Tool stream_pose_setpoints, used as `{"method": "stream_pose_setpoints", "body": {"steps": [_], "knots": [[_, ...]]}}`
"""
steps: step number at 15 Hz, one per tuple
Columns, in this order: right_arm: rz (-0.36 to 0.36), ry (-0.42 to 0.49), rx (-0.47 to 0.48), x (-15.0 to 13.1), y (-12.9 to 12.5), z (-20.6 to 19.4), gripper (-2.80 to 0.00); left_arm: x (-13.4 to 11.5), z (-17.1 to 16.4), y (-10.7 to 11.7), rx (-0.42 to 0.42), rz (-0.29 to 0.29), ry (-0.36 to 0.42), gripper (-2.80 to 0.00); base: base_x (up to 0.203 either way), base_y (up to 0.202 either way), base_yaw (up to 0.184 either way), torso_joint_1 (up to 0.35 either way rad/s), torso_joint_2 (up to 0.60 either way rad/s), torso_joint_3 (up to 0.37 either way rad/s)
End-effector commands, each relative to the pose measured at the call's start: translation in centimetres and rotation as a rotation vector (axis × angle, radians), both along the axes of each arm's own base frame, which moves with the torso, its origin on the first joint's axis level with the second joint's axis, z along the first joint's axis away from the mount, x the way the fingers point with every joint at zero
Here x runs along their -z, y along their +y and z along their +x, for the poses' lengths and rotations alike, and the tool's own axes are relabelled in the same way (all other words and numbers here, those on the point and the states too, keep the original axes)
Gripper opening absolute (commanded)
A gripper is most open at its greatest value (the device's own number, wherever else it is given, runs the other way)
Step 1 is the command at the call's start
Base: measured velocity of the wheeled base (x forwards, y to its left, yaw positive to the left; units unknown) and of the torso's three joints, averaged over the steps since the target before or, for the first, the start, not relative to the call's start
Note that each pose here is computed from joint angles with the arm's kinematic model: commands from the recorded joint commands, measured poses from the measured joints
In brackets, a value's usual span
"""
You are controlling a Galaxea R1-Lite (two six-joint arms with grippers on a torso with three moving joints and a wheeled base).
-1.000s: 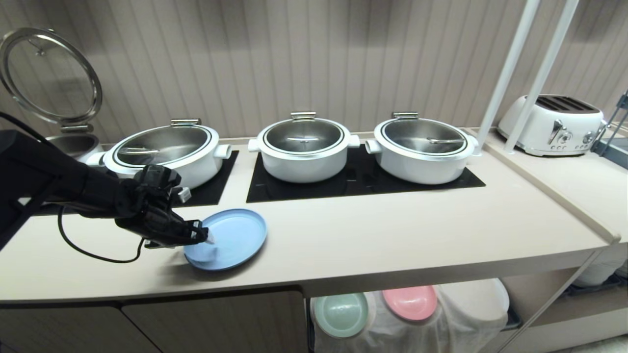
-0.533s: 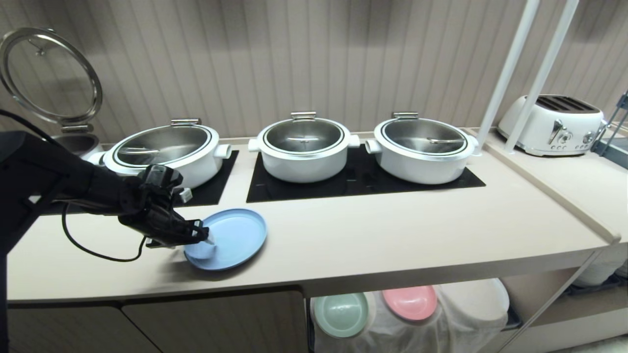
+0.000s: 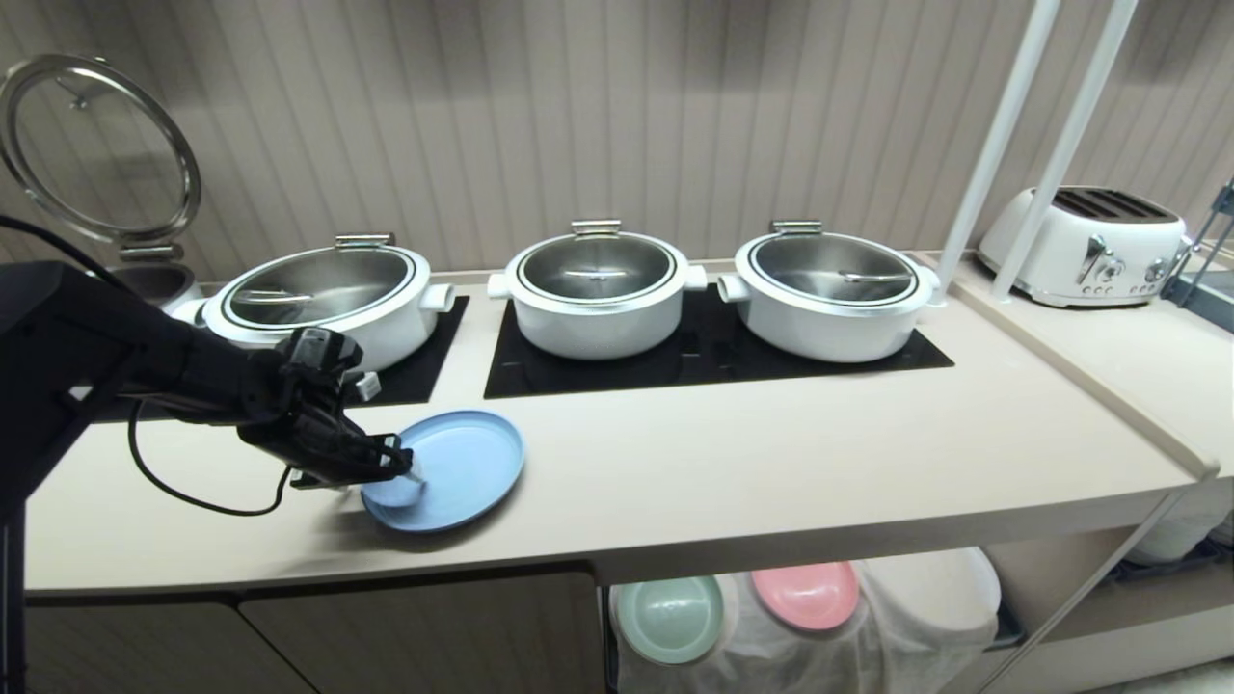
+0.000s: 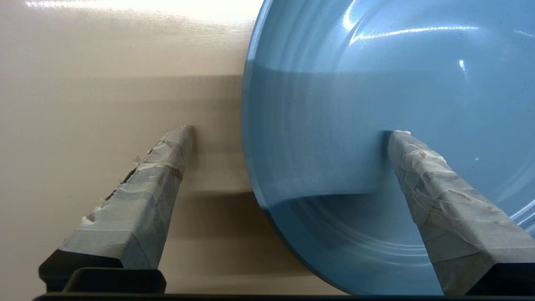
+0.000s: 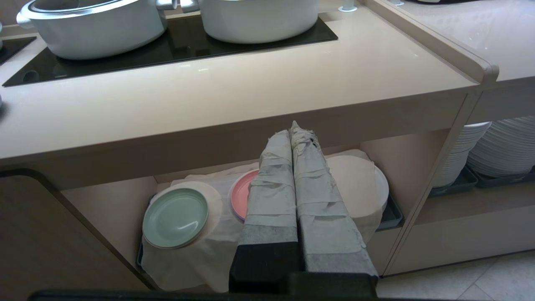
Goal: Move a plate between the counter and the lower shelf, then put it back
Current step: Pick up the plate
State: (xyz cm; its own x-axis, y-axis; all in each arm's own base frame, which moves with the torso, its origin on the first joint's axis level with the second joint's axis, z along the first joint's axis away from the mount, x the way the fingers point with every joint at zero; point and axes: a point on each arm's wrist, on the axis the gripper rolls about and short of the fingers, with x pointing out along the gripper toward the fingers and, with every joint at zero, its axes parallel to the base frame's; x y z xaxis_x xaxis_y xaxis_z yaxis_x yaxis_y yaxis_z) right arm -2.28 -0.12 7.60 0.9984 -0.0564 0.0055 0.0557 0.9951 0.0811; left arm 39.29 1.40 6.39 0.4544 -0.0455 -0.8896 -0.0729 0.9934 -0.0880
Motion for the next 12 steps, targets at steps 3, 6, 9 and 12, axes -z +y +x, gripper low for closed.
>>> {"method": "stream_pose_setpoints", "body": {"steps": [3,6,9,12], "knots": [[0.0,-0.001,0.0,-0.01,0.0,0.0,-2.8,0.39,-0.05,0.08,-0.003,0.0,0.012,0.0,0.0,0.0,0.0,0.0,0.0,0.0],[0.0,-0.001,0.0,-0.01,0.0,0.0,-2.8,0.55,0.02,0.14,-0.003,-0.002,0.012,-2.8,0.0,0.0,0.0,0.0,0.0,0.0],[0.0,-0.001,0.0,-0.01,0.0,0.0,-2.8,0.62,0.04,0.14,-0.006,-0.001,0.015,-2.8,0.0,0.0,0.0,0.0,0.0,0.0],[0.0,-0.001,0.0,-0.01,0.0,0.0,-2.8,0.67,0.02,0.44,-0.013,-0.001,0.016,-2.8,0.0,0.0,0.0,0.0,0.0,0.0]]}}
